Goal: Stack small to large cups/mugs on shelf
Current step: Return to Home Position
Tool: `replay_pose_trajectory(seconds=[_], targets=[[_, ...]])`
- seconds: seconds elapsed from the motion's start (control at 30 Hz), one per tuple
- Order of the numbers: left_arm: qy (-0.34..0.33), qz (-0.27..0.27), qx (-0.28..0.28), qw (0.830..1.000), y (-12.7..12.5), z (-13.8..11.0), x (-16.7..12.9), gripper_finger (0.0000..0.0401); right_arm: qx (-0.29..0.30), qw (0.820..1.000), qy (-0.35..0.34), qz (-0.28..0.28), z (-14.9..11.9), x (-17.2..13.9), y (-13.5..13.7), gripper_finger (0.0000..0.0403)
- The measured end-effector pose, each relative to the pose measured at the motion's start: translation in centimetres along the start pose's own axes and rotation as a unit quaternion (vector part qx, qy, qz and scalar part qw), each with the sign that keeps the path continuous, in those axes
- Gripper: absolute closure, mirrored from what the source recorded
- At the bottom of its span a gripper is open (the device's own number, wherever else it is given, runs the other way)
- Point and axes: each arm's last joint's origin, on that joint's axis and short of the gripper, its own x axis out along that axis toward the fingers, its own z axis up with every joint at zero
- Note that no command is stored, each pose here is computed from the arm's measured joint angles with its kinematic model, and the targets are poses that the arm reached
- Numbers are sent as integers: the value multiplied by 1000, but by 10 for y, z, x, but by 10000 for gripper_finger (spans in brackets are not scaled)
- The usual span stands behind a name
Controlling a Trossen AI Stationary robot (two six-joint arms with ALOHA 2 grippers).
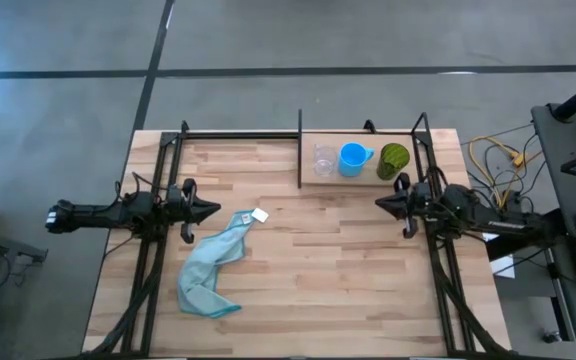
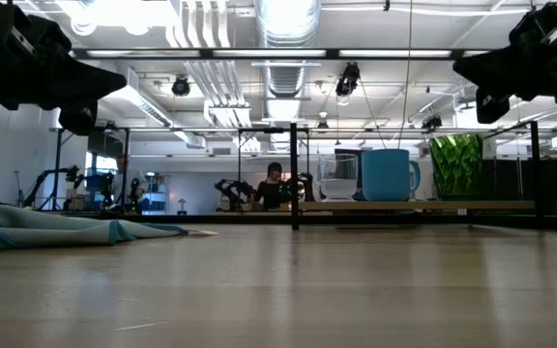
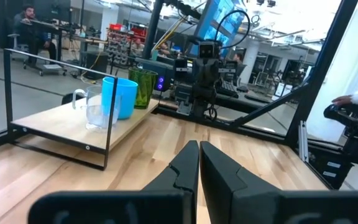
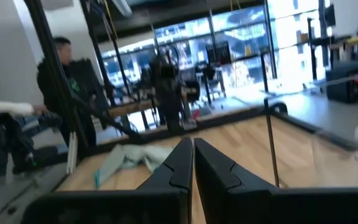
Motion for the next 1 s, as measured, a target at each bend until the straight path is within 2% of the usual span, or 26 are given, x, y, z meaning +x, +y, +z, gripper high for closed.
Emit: replay_pose_trajectory(seconds=[0.17,1.0], targets=[[0,0,0,1000,0,0,0,400,-2,1000,-23,5,4,-1,1,394],[12,3,2,1000,0,-2,1,400,-2,1000,-15,4,3,0,1,394]])
